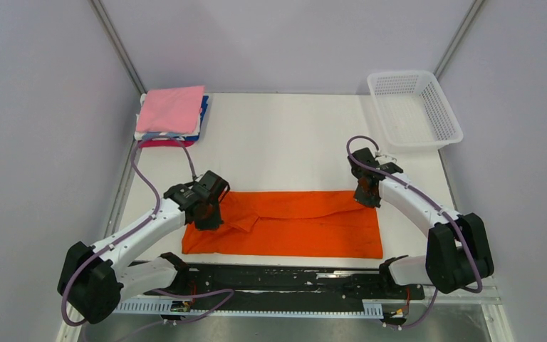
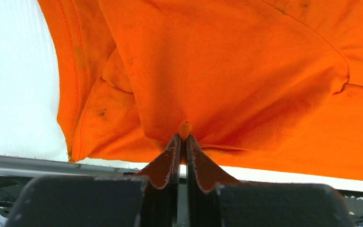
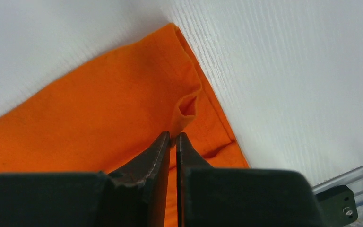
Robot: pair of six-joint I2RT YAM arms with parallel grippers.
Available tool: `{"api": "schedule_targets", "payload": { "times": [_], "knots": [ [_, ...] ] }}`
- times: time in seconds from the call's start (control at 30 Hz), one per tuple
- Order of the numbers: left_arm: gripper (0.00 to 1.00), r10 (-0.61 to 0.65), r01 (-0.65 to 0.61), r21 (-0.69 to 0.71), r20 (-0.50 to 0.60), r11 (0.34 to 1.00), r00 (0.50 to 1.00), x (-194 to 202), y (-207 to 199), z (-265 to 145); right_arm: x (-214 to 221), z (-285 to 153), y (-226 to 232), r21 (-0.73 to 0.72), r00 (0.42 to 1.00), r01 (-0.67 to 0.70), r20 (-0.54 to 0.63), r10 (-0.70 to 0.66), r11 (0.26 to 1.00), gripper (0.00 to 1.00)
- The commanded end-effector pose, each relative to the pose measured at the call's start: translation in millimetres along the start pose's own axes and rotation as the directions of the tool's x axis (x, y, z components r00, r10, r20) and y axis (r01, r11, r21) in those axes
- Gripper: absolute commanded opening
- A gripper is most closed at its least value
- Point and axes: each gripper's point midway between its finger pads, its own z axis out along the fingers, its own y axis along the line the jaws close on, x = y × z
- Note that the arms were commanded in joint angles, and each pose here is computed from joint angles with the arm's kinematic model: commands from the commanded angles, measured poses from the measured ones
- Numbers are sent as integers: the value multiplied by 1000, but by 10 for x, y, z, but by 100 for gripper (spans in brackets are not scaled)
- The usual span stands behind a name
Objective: Fold and stack the t-shirts
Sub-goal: Fold the other side of the tshirt into a rectangle, then rotate the tshirt 90 degrees
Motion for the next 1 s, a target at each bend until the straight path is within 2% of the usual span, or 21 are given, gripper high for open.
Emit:
{"api": "schedule_targets", "payload": {
  "times": [0.0,0.03,0.07,0.1,0.13,0.17,0.23,0.3,0.43,0.53,0.63,0.7,0.83,0.97],
  "knots": [
    [25,-54,55,17,-37,998,998,118,-13,-36,148,5,-162,78,999,-33,-39,36,996,13],
    [38,-55,56,27,-43,998,998,155,-5,-46,171,-13,-205,93,998,-34,-44,38,995,20],
    [44,-58,60,53,-50,997,997,177,-32,-75,178,-39,-243,103,998,-38,-43,43,994,27],
    [56,-56,59,62,-57,996,997,199,-38,-95,175,-71,-274,108,998,-42,-38,46,993,36],
    [63,-54,59,85,-58,995,997,206,-59,-138,163,-116,-299,105,998,-51,-28,54,993,54],
    [77,-53,58,89,-56,994,997,196,-59,-185,142,-148,-318,104,998,-57,-17,59,993,62],
    [96,-47,49,117,-21,992,999,106,-94,-291,59,-246,-342,81,996,-89,27,87,993,88],
    [99,-42,36,168,30,985,999,-28,-198,-363,-49,-326,-322,40,990,-122,81,118,992,99],
    [100,-48,18,279,103,960,994,-312,-532,-396,-230,-494,30,-195,986,-63,139,91,979,100],
    [100,-88,45,291,134,956,987,-522,-720,-257,-220,-641,540,-466,990,48,142,21,883,100],
    [100,-136,100,277,116,956,984,-598,-793,-45,-118,-699,894,-620,994,89,106,-29,779,100],
    [100,-172,149,255,71,955,982,-590,-794,188,-70,-604,987,-635,995,92,84,-50,767,100],
    [100,-311,298,235,19,925,950,-720,-674,599,-9,-335,1082,-604,995,97,36,-95,791,100],
    [100,-368,359,178,23,916,929,-948,-598,858,81,-108,1080,-562,993,95,-7,-119,822,100]
  ]
}}
